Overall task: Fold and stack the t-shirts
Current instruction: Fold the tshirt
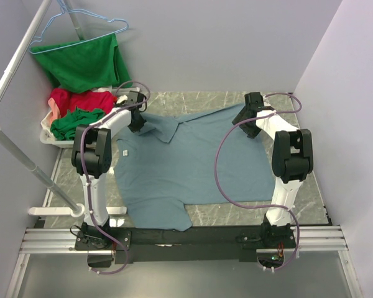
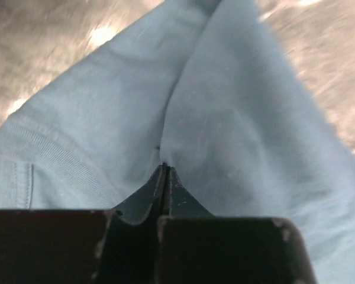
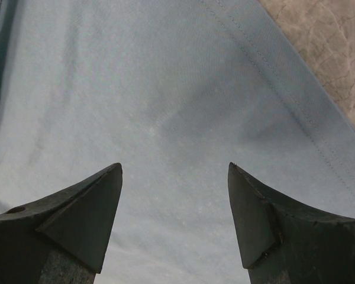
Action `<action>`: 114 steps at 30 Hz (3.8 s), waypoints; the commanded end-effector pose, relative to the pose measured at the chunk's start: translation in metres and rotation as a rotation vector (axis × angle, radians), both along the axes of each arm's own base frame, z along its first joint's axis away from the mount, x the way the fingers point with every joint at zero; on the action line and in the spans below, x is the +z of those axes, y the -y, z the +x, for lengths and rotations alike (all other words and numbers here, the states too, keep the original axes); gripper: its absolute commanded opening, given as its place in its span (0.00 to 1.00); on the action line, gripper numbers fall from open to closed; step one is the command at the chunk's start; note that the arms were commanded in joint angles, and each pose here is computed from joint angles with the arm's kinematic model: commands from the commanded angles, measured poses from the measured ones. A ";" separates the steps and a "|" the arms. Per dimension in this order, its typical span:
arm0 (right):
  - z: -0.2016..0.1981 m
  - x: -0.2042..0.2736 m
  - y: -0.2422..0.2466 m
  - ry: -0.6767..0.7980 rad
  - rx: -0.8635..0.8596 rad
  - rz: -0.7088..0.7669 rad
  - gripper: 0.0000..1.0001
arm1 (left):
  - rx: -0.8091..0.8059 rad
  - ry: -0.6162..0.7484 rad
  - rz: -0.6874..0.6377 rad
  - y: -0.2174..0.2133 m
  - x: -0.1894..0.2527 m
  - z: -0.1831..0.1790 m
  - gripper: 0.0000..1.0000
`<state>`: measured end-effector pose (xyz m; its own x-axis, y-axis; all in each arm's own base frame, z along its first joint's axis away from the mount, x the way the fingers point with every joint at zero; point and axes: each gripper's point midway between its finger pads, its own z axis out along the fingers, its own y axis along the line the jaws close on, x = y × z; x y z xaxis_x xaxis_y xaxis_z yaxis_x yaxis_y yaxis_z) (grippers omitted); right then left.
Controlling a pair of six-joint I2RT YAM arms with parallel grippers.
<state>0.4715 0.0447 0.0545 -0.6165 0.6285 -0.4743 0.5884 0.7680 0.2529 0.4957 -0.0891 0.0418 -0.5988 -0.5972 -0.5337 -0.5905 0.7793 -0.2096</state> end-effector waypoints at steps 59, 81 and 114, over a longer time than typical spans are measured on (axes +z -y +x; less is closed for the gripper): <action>-0.012 0.023 -0.008 0.041 0.022 -0.023 0.79 | -0.080 0.059 0.009 -0.007 0.020 0.007 0.36; -0.008 0.021 -0.007 0.039 0.018 -0.026 0.78 | -0.111 0.160 -0.070 0.009 0.071 0.031 0.01; 0.002 0.020 -0.013 0.040 0.024 -0.011 0.78 | -0.166 -0.016 -0.087 0.013 -0.022 0.040 0.22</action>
<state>0.4629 0.0544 0.0612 -0.6299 0.6109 -0.4796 0.5718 0.7827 0.2460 0.5530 -0.1095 0.0287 -0.6680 -0.5665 -0.4825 -0.4679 0.8239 -0.3196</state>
